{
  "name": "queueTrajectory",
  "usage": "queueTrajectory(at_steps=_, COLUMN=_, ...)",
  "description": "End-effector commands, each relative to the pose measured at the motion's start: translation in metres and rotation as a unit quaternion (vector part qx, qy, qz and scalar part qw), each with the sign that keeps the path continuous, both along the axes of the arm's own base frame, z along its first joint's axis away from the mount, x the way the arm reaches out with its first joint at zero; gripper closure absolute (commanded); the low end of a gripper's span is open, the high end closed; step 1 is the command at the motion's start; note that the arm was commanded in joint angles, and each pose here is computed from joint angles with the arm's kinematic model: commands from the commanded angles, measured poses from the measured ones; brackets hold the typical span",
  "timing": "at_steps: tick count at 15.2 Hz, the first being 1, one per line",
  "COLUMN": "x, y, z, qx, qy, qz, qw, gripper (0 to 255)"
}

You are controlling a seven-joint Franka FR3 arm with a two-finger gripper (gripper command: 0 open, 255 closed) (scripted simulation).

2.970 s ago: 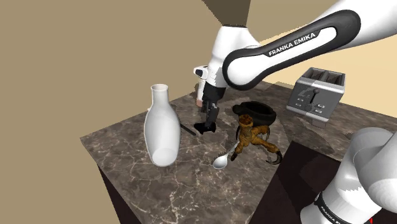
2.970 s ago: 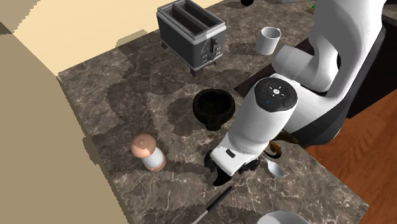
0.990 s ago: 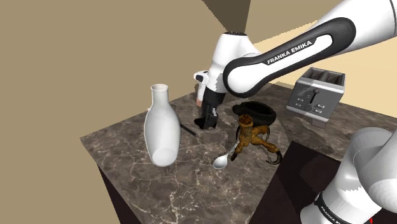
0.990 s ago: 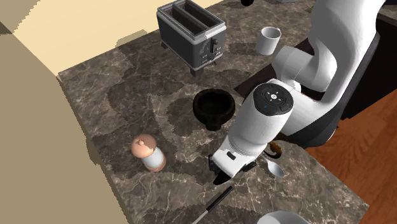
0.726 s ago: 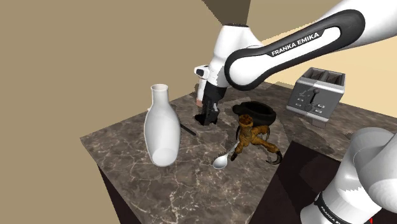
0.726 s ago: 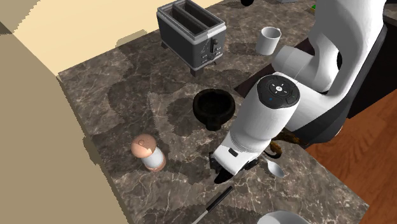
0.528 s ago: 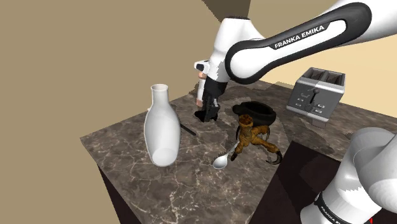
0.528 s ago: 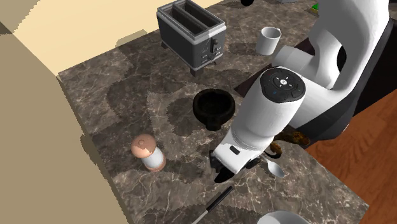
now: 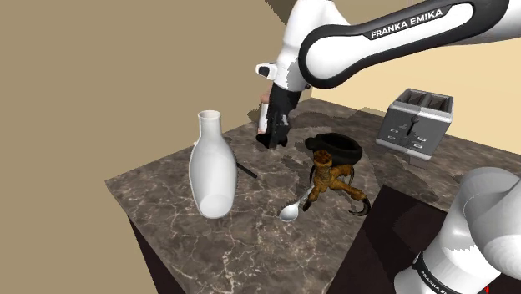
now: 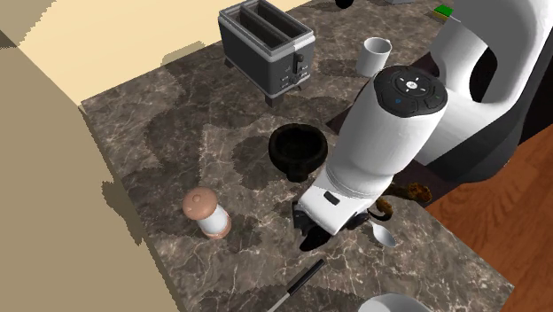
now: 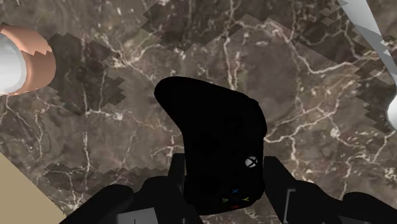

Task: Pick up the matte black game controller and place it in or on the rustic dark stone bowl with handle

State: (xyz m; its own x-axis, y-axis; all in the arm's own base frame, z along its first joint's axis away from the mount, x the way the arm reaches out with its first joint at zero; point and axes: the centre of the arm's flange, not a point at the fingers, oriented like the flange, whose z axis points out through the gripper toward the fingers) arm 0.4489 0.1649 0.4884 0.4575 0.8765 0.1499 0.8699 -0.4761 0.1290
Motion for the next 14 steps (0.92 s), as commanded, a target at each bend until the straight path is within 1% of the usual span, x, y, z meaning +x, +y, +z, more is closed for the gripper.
queueTrajectory(at_steps=1, x=0.000, y=0.001, z=0.012, qx=0.000, qy=0.000, qz=0.000, qw=1.0000, gripper=255)
queueTrajectory(at_steps=12, x=0.000, y=0.001, z=0.070, qx=0.000, qy=0.000, qz=0.000, qw=1.0000, gripper=255)
queueTrajectory(at_steps=13, x=0.000, y=0.001, z=0.071, qx=0.000, qy=0.000, qz=0.000, qw=1.0000, gripper=255)
queueTrajectory(at_steps=14, x=-0.005, y=-0.012, z=0.073, qx=0.000, qy=0.000, qz=0.000, qw=1.0000, gripper=255)
